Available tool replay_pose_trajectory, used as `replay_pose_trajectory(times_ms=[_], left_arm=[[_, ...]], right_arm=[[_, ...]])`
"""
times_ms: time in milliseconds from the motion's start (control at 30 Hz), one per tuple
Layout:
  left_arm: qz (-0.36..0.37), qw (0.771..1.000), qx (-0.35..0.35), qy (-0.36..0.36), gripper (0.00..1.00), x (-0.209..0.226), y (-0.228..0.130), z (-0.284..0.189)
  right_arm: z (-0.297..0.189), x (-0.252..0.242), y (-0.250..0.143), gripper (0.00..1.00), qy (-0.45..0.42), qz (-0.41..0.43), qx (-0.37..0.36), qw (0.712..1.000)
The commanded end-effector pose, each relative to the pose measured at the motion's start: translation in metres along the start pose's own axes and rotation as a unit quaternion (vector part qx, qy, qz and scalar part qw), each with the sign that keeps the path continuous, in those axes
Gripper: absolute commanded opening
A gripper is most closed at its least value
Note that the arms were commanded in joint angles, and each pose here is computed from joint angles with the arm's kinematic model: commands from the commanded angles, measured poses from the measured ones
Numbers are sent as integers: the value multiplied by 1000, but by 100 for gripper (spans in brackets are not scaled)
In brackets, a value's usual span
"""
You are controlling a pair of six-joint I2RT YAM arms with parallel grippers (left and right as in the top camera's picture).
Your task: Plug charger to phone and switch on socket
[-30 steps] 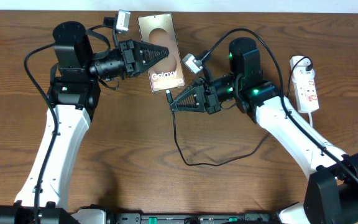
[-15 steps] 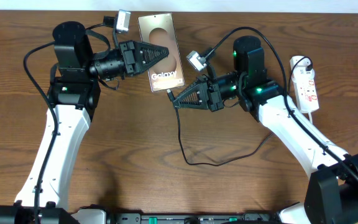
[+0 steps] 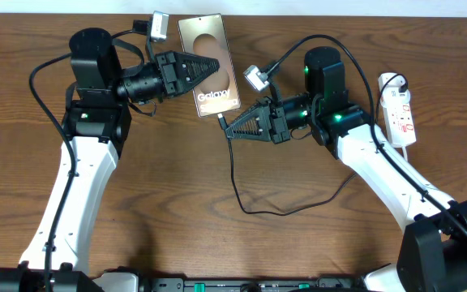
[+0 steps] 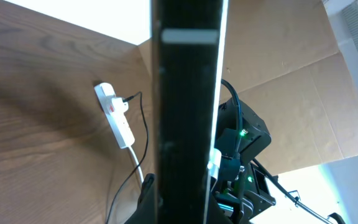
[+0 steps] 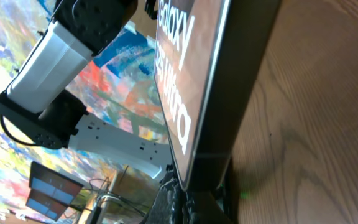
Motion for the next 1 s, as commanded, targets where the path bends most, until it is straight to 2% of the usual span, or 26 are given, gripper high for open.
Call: replay_pose_trajectory(times_ms=[0, 367, 967], left_arm=[[29, 1000, 1, -9, 8, -9, 1, 0], [70, 997, -2, -21, 7, -16, 3, -1], [68, 997, -24, -8, 7, -13, 9, -2]], right_arm=[[-2, -2, 5, 1, -16, 14, -8, 1000], [-2, 2, 9, 1, -5, 0, -7, 1000], [-3, 11, 6, 1, 31, -7, 8, 999]])
Point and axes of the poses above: each gripper's point midway between its finger pads, its own z axis out along the fingers, its own x axis along the line the jaws close on, y = z × x, the point moved 5 cm from there along -z, back along the fingers, and after that the axes turned 9 degrees about -z, right-handed, at the moved point
